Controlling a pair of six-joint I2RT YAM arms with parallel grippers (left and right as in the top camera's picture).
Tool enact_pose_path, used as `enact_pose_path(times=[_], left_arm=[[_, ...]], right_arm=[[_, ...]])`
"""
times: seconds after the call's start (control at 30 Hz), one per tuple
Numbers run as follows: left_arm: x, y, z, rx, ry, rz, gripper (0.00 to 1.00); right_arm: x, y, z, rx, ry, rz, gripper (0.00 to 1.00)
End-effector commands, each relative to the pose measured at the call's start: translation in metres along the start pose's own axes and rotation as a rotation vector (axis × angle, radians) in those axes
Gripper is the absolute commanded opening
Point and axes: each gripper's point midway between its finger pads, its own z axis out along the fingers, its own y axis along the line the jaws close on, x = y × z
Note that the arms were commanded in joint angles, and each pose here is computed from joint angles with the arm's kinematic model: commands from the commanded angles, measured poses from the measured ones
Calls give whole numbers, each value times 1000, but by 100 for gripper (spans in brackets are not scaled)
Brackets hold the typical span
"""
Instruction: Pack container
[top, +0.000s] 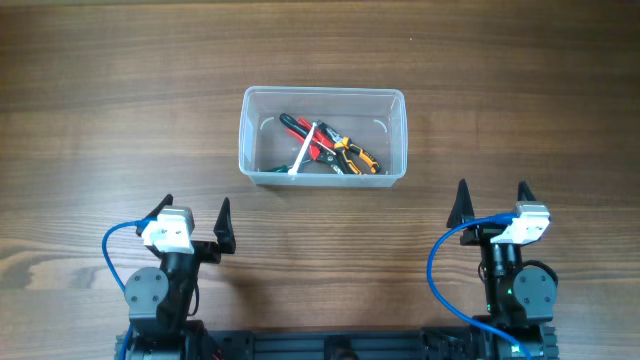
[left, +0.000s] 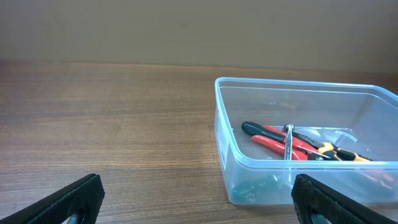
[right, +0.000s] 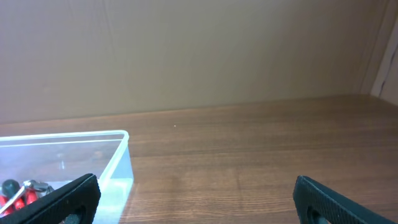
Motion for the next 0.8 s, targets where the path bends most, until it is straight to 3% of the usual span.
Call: enact_pose_path(times=[0.0,0.77], left_arm=[[2,-3,1,18,-4,21,100],[2,-3,1,18,-4,21,100]], right_arm=[[-3,2,-1,-8,-17,-20,100],[-4,2,-1,-7,-18,-73,100]])
